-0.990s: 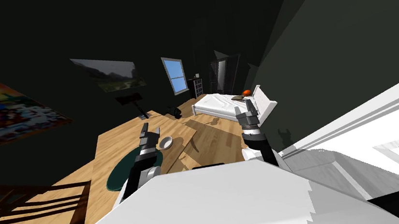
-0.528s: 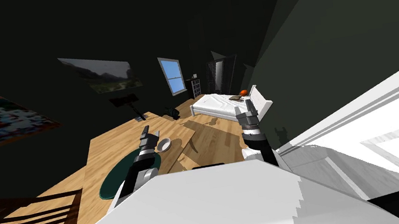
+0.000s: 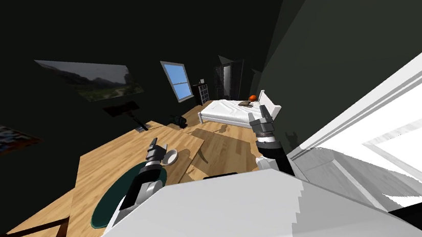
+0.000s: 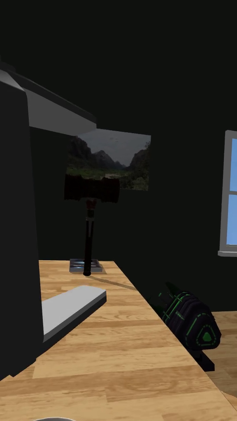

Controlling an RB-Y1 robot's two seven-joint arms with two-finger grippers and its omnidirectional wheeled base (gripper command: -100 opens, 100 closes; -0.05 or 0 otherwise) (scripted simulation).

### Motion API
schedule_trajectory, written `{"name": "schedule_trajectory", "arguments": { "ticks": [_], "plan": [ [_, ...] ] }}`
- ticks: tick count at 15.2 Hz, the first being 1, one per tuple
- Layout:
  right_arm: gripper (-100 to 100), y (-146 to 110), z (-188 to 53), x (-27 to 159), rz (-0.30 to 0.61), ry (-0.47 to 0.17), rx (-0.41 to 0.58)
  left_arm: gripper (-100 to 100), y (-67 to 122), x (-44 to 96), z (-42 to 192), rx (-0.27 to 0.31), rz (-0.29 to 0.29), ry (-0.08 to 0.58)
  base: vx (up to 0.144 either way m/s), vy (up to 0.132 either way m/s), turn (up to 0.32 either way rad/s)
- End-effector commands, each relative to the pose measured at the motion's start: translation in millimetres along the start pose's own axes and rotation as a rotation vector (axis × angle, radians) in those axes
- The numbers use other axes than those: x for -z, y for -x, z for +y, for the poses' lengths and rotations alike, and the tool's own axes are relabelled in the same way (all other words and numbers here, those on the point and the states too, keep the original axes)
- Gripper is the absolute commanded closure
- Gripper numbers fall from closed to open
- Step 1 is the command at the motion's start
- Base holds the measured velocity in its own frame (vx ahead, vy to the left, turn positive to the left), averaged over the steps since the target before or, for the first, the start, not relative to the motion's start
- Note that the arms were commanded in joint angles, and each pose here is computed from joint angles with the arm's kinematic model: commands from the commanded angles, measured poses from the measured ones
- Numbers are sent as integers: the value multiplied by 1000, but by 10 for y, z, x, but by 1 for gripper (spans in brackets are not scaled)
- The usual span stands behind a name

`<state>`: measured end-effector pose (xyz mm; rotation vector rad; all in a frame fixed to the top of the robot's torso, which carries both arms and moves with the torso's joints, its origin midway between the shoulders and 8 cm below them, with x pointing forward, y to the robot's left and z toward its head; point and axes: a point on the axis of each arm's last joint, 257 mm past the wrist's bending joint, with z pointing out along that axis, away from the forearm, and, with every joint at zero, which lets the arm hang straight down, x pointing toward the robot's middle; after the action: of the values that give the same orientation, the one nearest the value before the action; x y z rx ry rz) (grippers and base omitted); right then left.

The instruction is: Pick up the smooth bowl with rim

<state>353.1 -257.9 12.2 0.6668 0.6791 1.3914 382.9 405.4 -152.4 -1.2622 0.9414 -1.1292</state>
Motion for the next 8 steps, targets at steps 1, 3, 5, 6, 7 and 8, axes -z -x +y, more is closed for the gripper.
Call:
{"name": "schedule_trajectory", "arguments": {
  "ticks": [1,3,5,6,7,8],
  "plan": [
    [0,0,0,0,0,0,0,-100,168,36,193,14,-30,67,19,5,-128],
    [0,0,0,0,0,0,0,-100,175,40,247,14,-33,88,18,7,-87],
    [0,0,0,0,0,0,0,-100,323,87,418,29,-61,151,17,6,-116],
    [0,0,0,0,0,0,0,-100,325,90,432,29,-62,157,14,7,-66],
    [0,0,0,0,0,0,0,-100,466,138,535,45,-88,194,19,4,-157],
    [0,0,0,0,0,0,0,-100,471,147,578,45,-91,211,22,7,-153]
  ]
}}
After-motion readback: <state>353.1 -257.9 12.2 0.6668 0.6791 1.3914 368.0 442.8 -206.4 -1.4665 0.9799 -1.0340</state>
